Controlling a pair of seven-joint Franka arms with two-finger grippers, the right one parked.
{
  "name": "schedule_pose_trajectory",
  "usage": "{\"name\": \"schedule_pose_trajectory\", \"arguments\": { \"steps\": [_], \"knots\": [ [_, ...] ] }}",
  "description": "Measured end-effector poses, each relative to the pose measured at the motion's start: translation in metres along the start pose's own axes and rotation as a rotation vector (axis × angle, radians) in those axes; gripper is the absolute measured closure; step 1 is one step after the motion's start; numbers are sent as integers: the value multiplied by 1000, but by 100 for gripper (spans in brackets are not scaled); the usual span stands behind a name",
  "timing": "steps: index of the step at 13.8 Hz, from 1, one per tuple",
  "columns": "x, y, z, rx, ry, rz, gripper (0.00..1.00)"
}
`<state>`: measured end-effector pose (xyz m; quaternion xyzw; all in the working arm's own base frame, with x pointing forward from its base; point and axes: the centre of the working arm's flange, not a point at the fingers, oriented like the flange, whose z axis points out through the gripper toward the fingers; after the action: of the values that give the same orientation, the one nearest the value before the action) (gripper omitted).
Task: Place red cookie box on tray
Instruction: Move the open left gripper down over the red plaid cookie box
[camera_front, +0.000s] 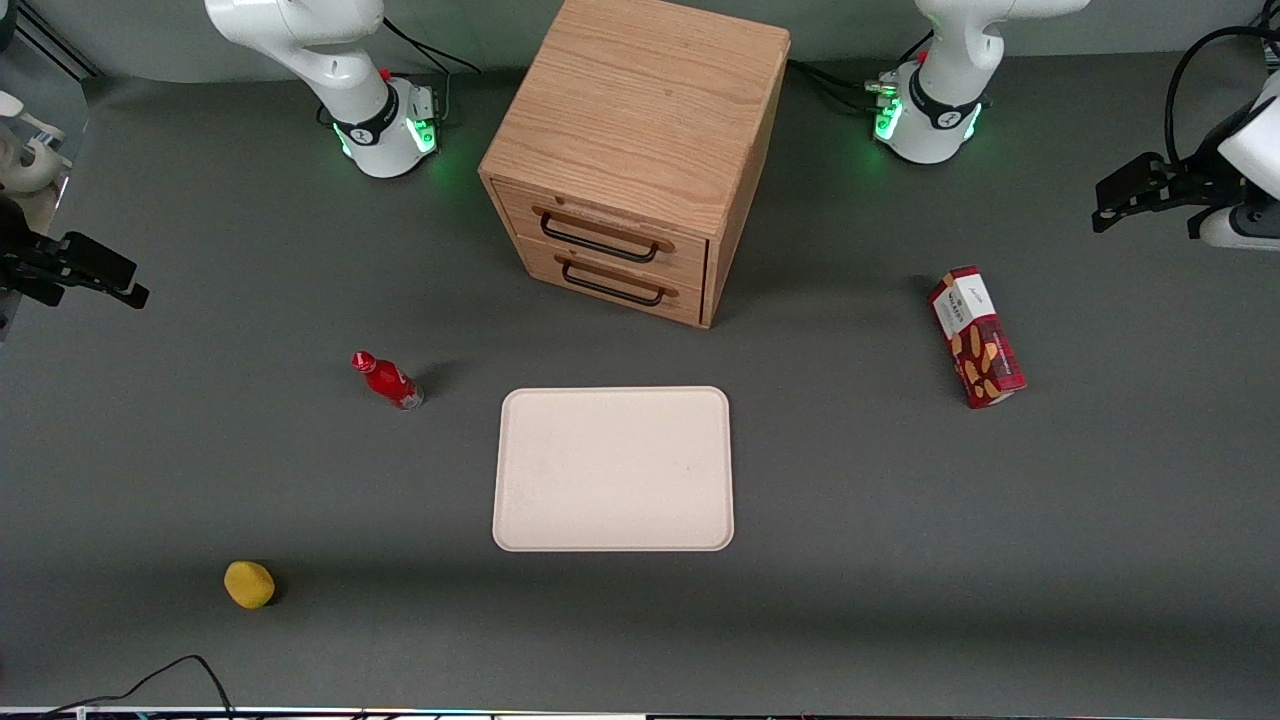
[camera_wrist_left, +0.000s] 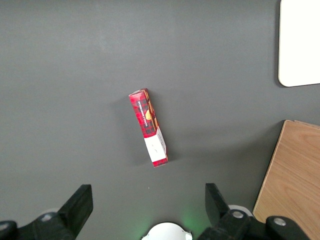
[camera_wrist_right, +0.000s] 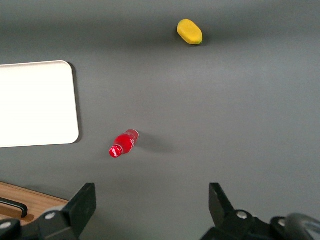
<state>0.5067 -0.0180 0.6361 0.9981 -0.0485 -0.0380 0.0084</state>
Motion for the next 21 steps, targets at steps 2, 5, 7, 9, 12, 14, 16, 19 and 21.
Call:
{"name": "schedule_pose_trajectory", "arguments": {
  "steps": [2, 5, 7, 9, 12, 14, 16, 19, 21],
  "knots": [
    [0, 0, 0, 0, -3, 3, 0],
    [0, 2, 0, 1, -8, 6, 0],
    [-2, 2, 5, -1, -46, 17, 0],
    [0, 0, 18, -2, -88, 18, 0],
    [7, -18, 69, -12, -130, -14, 0],
    [9, -32, 110, -17, -135, -43, 0],
    [9, -35, 148, -16, -136, -81, 0],
    [7, -34, 198, -12, -88, -117, 0],
    [2, -35, 233, -10, -44, -129, 0]
  ]
}}
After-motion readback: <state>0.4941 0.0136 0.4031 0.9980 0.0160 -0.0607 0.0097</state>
